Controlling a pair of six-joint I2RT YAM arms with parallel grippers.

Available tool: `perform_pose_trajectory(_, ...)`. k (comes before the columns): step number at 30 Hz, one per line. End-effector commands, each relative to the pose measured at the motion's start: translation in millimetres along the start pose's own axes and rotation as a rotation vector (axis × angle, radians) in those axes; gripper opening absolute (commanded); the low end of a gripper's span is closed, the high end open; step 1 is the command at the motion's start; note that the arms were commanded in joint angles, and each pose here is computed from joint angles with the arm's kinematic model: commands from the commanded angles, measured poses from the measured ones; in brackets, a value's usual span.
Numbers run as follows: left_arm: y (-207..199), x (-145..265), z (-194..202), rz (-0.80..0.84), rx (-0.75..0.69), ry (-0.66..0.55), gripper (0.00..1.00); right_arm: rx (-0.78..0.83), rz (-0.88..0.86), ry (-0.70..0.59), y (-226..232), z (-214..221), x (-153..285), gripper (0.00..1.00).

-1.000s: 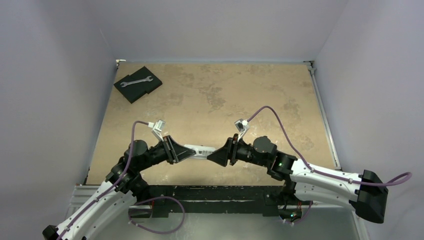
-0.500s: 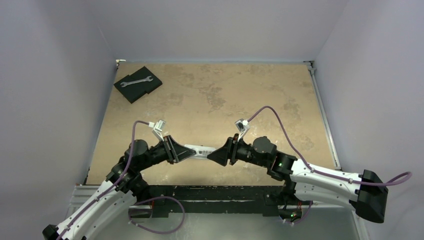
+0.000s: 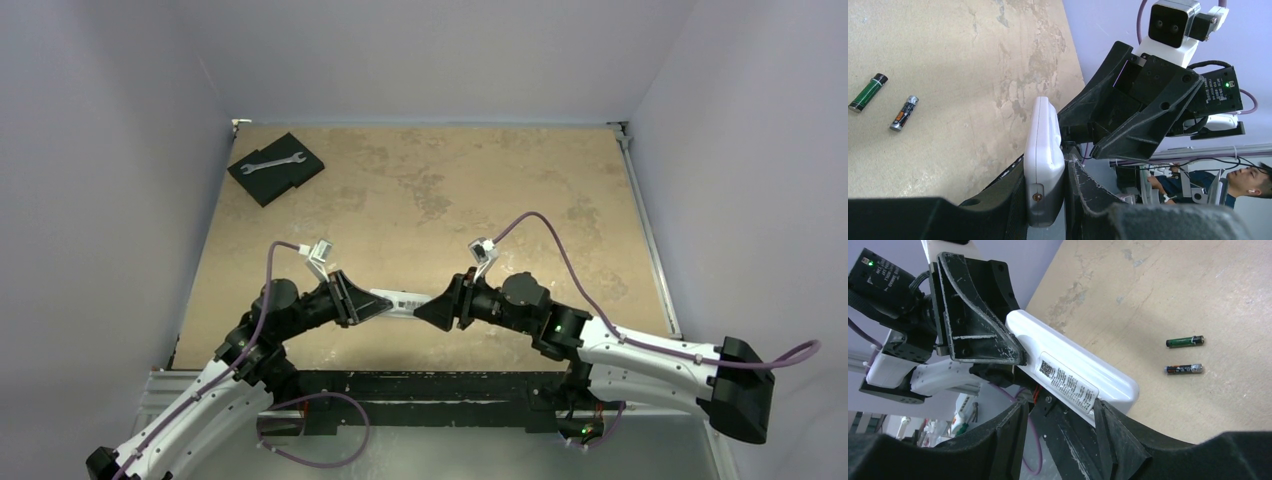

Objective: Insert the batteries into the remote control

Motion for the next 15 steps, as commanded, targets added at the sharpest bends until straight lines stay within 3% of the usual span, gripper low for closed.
perform_pose_trajectory(1,-18.2,1.6,-2.5,0.131,0.003,0.004,0.0,0.003,-0.04,-0.035,10.9,-8.2,-6.3,0.59)
perform_pose_trajectory(15,-16.0,3.8,-0.9,0.122,0.001,0.002,0.0,-0.048,-0.185,-0.06,23.4,-9.0,-11.6,0.59)
Point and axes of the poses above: each gripper's point midway between its finger pads, its own x axis back along the fingers, its own y axis along the line the jaws close on, z = x × y, the point moved 9 cm from there along x, back along the fingers, and after that the axes turned 4 degrees about x, right-handed, at the moved point
